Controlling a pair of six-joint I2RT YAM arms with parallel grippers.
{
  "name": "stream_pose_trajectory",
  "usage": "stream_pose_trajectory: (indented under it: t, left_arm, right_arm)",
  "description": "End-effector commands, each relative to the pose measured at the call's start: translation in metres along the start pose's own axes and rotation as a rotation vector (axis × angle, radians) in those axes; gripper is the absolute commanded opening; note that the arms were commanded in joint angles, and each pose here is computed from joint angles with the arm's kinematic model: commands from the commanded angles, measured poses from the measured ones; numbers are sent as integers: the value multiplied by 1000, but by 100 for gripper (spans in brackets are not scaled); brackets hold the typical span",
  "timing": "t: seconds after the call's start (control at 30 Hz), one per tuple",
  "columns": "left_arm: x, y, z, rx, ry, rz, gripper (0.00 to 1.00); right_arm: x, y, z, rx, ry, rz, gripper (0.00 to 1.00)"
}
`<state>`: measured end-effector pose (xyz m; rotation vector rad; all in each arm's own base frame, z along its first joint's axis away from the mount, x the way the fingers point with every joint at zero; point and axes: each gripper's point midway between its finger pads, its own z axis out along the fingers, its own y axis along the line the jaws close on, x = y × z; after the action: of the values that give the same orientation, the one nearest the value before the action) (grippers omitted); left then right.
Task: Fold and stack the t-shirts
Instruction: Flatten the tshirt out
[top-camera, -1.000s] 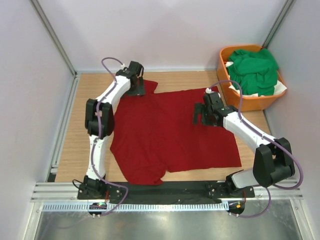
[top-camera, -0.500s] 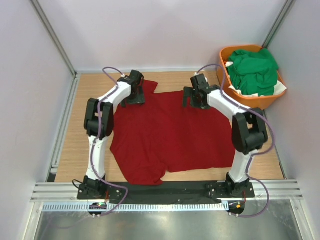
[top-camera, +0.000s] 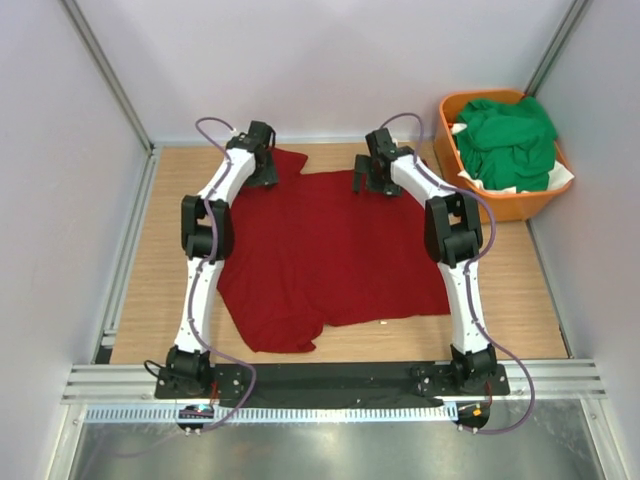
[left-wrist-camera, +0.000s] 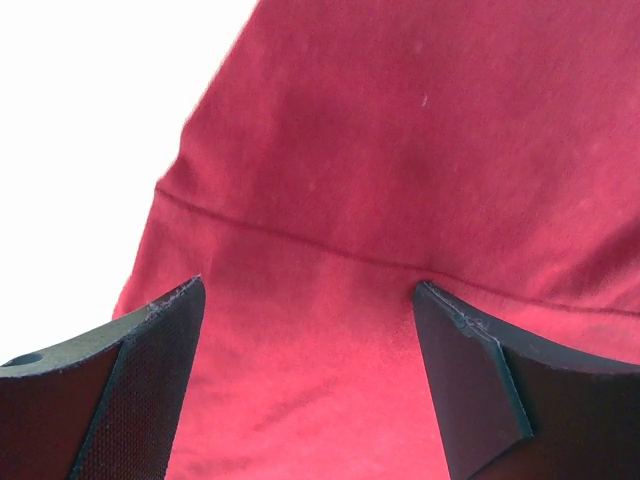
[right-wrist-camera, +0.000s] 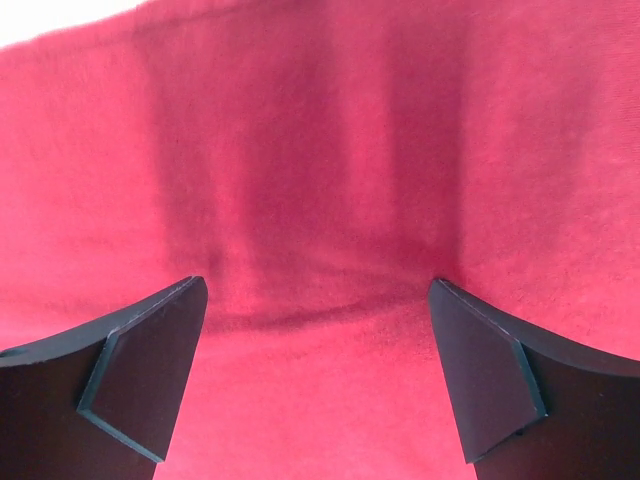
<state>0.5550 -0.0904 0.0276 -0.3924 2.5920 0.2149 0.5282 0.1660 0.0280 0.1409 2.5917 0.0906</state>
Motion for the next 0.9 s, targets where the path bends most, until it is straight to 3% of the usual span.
stream_pose_trajectory:
  t: [0.0, 0.07, 0.2, 0.3, 0.4, 0.43, 0.5, 0.57, 0.63, 0.67, 0.7, 0.73, 0.77, 0.83, 0.87]
  left_arm:
    - [-8, 47, 33, -128, 20, 28, 87]
    - [-33, 44, 29, -76, -24, -9, 88]
    - [-71, 52, 22, -36, -130, -39, 99]
    - [-87, 55, 6, 14, -158, -61, 100]
    - [-103, 52, -44, 56, -196, -93, 100]
    - [-120, 57, -89, 73, -263, -114, 100]
    - [-111, 57, -118, 65, -265, -102, 100]
    - [-115, 68, -180, 70, -331, -110, 100]
    - [-81, 71, -197, 52, -269, -89, 100]
    - [-74, 79, -233, 75, -295, -105, 100]
    - [-57, 75, -242, 92, -276, -108, 100]
    - [-14, 78, -220, 59, -170, -74, 99]
    - [-1, 85, -250, 101, -197, -98, 98]
    - [75, 80, -236, 113, -59, -83, 96]
    - [103, 80, -237, 129, -22, -76, 96]
  right_arm:
    - [8, 0, 38, -12, 76, 38, 100]
    - [-12, 8, 40, -29, 42, 66, 100]
    - [-22, 11, 54, -51, 29, 130, 100]
    - [-30, 14, 50, -67, 5, 164, 100]
    - [-51, 28, 24, -131, -51, 144, 100]
    - [-59, 30, 13, -141, -73, 135, 100]
    - [-79, 47, -29, -209, -130, 94, 100]
    - [-95, 57, -79, -242, -196, 68, 100]
    - [-96, 63, -115, -255, -228, 41, 100]
    - [-94, 59, -145, -240, -260, 32, 100]
    - [-84, 65, -159, -236, -265, 10, 100]
    - [-74, 67, -170, -230, -262, -4, 100]
    - [-42, 61, -165, -206, -203, -20, 100]
    - [-13, 71, -210, -261, -214, -11, 100]
    - [31, 64, -193, -256, -132, -4, 100]
